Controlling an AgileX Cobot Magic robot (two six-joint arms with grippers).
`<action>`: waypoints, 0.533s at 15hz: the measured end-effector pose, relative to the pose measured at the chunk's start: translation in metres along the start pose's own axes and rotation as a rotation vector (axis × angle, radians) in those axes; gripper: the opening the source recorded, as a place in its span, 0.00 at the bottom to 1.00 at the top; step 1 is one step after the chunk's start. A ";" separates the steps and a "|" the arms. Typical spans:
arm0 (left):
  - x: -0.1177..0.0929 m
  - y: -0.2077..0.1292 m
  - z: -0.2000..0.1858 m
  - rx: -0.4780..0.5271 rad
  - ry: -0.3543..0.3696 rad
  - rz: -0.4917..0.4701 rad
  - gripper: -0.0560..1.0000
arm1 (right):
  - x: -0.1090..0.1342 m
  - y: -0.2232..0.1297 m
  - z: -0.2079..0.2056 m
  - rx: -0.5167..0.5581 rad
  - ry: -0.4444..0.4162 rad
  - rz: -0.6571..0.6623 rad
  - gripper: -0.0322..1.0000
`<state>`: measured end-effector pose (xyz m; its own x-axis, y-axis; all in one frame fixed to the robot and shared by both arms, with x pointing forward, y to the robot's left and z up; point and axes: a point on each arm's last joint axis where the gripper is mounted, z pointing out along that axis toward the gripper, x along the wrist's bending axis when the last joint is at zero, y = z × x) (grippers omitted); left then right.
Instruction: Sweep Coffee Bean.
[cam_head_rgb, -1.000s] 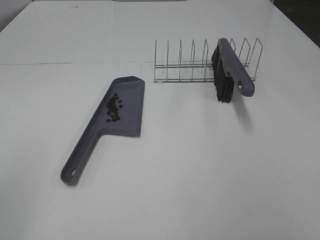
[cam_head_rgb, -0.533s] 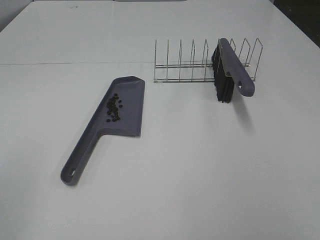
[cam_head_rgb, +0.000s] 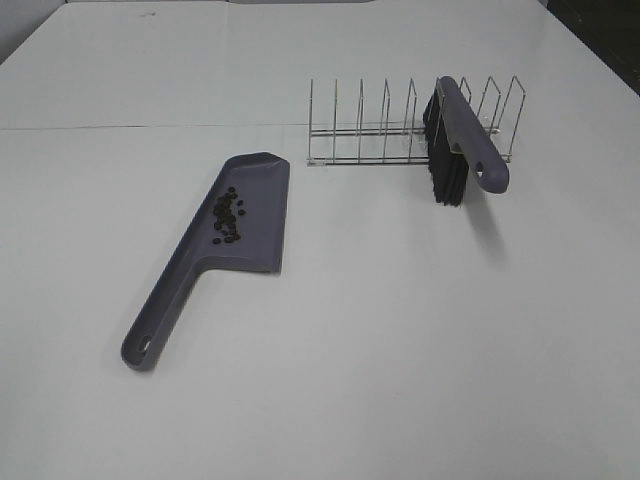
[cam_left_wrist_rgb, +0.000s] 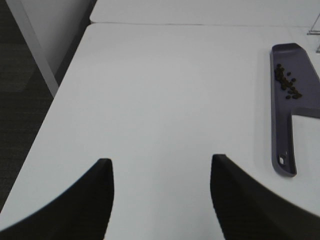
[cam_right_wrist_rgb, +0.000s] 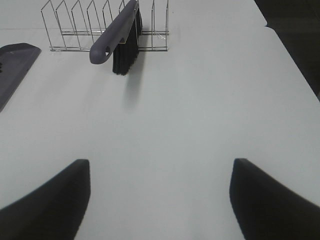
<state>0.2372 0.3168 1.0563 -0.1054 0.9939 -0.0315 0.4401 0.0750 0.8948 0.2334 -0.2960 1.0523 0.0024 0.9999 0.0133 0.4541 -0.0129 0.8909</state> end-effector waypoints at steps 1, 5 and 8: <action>0.001 -0.001 -0.003 -0.018 -0.003 -0.004 0.57 | 0.000 0.000 0.000 0.000 0.001 0.000 0.69; 0.001 -0.002 -0.003 -0.021 -0.003 -0.004 0.57 | 0.000 0.000 0.000 0.000 0.003 0.002 0.69; 0.001 -0.002 -0.003 -0.021 0.004 -0.009 0.57 | 0.000 0.000 0.000 0.000 0.005 0.003 0.69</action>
<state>0.2336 0.3169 1.0562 -0.1125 0.9929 -0.0375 0.4199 0.0817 0.9039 0.2334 -0.2955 1.0523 -0.0010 0.9998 0.0183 0.4540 -0.0158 0.8908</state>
